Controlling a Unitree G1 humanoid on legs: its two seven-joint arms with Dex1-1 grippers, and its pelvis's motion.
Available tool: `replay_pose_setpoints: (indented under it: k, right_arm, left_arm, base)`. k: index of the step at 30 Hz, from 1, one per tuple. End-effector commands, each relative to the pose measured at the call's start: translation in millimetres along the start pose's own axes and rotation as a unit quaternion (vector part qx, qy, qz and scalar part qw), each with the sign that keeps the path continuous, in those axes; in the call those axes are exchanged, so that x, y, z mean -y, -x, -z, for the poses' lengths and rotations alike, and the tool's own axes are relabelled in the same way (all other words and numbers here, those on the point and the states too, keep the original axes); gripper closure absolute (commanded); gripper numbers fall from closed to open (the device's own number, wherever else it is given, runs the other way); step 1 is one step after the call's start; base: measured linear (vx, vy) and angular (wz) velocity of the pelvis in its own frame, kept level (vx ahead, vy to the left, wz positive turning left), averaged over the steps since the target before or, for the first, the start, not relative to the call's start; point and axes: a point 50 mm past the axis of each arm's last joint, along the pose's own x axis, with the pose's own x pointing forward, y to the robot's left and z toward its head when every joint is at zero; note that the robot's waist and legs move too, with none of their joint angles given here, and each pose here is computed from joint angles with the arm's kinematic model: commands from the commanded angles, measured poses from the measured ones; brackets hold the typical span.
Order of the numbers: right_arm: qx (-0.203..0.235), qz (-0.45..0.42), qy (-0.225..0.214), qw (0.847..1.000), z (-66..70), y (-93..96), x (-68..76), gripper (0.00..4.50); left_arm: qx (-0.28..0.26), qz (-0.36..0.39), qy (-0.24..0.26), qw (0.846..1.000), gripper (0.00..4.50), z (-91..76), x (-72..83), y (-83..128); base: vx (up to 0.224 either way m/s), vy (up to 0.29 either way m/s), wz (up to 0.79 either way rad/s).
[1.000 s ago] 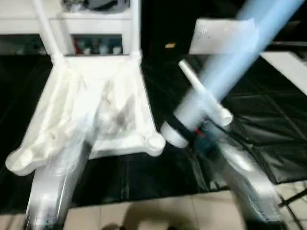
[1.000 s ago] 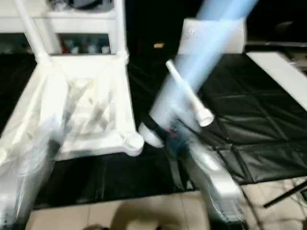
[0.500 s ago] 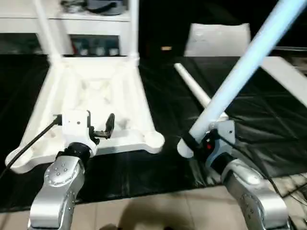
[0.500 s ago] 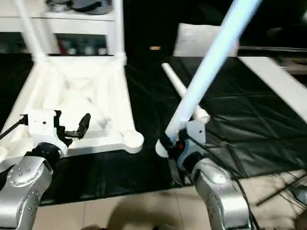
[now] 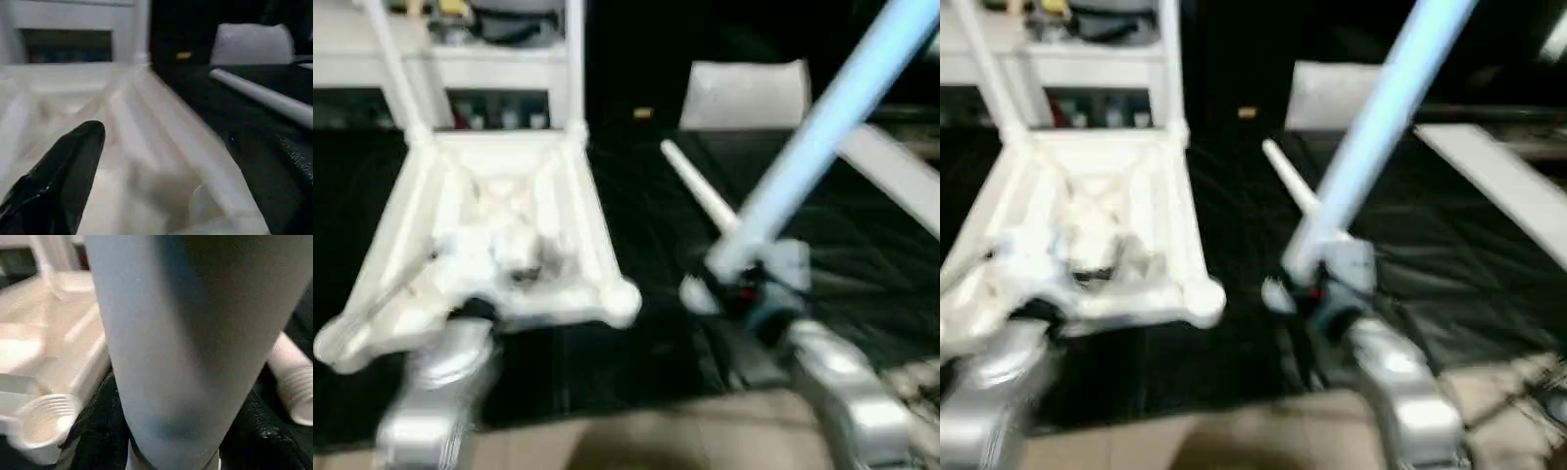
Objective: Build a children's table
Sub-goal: Move to table
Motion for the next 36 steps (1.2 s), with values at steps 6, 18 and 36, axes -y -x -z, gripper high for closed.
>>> replay_pose_setpoints:
  k: [6, 18, 36]
  right_arm:
    - [0.015, -0.028, 0.008, 0.999, -7.8, -4.1, -8.7, 2.59]
    - [0.015, -0.04, -0.006, 0.999, -3.8, -12.7, -16.8, 2.59]
    - [0.087, 0.044, -0.019, 0.995, -14.3, -2.7, 1.6, 2.59]
  left_arm:
    - [-0.003, -0.03, -0.013, 0.999, 0.0, 1.5, -9.5, 2]
    - [-0.006, -0.027, -0.027, 0.999, 0.0, -1.8, -15.3, 0]
    - [-0.023, 0.093, -0.019, 0.995, 0.0, 2.5, 6.2, -11]
  base:
    - [0.011, -0.025, -0.11]
    - [-0.039, 0.01, 0.33]
    - [0.042, 0.032, 0.01]
